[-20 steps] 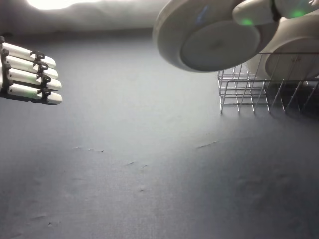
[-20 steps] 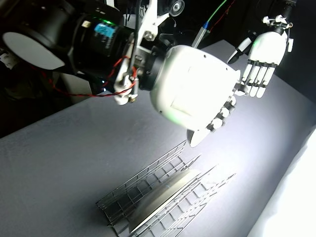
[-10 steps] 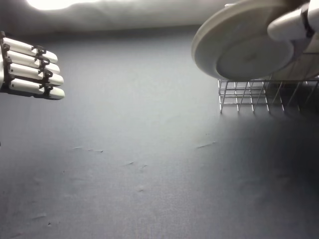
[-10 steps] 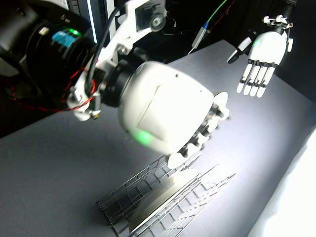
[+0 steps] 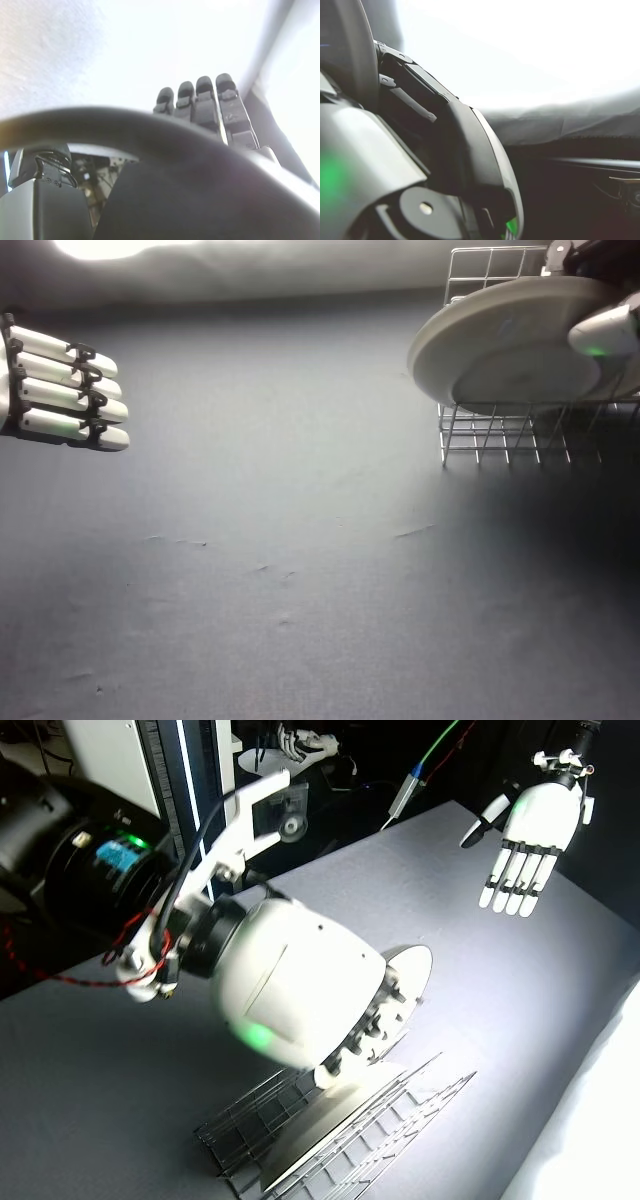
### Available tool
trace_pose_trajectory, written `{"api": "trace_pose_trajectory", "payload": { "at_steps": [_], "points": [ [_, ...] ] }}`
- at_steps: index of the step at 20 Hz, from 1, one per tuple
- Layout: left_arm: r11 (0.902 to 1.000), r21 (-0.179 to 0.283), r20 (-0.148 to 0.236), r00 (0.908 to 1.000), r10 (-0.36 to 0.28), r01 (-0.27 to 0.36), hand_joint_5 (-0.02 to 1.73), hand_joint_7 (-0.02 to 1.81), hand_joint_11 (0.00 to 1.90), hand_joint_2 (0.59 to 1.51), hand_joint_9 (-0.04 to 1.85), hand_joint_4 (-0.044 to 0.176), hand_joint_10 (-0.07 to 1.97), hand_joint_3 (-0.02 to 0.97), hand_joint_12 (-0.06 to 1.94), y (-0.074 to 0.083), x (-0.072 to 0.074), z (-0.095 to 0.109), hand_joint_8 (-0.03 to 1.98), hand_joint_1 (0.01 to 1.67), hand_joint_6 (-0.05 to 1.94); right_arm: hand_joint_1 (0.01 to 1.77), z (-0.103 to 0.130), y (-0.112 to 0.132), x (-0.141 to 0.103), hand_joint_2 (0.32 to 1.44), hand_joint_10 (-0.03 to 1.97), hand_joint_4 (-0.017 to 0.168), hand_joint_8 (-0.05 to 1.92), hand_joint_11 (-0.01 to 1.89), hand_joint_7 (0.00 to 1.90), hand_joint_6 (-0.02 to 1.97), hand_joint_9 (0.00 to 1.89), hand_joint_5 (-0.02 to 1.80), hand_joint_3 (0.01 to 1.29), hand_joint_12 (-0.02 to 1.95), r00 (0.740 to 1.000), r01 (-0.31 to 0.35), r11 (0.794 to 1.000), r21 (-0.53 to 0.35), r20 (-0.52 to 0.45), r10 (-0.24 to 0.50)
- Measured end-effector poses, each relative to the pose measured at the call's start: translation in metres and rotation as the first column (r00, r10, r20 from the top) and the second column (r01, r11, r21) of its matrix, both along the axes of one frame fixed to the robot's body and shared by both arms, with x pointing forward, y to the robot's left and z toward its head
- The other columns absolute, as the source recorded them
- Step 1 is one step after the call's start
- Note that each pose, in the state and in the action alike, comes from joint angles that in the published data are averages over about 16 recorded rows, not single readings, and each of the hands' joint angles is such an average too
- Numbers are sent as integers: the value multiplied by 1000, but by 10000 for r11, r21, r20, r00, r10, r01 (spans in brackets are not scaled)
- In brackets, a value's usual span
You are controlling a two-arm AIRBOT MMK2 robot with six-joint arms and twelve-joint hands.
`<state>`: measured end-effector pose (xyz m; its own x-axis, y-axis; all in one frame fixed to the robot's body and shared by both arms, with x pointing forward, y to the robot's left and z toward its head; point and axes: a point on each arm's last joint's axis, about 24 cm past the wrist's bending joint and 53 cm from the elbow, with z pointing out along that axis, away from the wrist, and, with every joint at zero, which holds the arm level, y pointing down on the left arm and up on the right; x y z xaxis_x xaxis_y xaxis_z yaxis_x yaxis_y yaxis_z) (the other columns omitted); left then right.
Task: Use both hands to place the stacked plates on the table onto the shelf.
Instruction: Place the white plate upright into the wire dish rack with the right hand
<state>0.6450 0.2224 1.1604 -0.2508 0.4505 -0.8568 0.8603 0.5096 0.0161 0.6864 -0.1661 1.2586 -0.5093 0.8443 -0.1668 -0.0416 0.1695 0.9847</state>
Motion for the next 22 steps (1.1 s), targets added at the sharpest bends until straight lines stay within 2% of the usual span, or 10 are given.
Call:
{"api": "trace_pose_trajectory", "payload": {
  "at_steps": [3,6,11,15,19,22],
  "points": [
    [10000,-19,14,10000,-22,22,26,19,20,1068,22,2,10,19,6,-2,0,1,9,14,16,1353,-6,-5,0,1110,1171,-8,1019,716,895,1157,811,771,14,1387,9998,49,9995,-307,177,-43],
    [10000,-43,37,10000,-56,56,27,18,20,1069,21,2,10,19,6,-4,-1,1,8,13,17,1308,-9,-8,0,1134,1067,-8,892,644,858,1130,760,742,14,1415,9993,72,9984,-556,375,-51],
    [9999,-74,76,9999,-101,101,27,21,19,1069,20,2,9,19,6,-7,-2,3,9,13,17,1235,-8,-9,-2,1164,865,-7,640,476,784,870,644,679,14,1460,9969,53,9964,-844,789,14],
    [9998,-98,87,9998,-169,170,27,22,18,1069,19,2,9,19,6,-11,-3,3,9,14,16,1165,2,-6,-4,1182,687,-6,379,334,731,642,548,633,14,1484,9904,-51,9944,-1059,1370,196],
    [9993,-164,23,9994,-348,348,28,19,18,1068,17,2,9,19,7,-17,-9,3,9,14,16,1080,17,4,-11,1170,638,-5,129,202,659,360,441,560,14,1472,9701,-327,9866,-1600,2326,699],
    [9976,-361,-130,9981,-603,598,29,20,18,1068,17,2,9,19,7,-28,-18,5,9,14,16,1009,30,17,-21,1153,620,-4,77,129,588,193,357,487,14,1436,9325,-589,9681,-2434,3329,1404]
  ]
}}
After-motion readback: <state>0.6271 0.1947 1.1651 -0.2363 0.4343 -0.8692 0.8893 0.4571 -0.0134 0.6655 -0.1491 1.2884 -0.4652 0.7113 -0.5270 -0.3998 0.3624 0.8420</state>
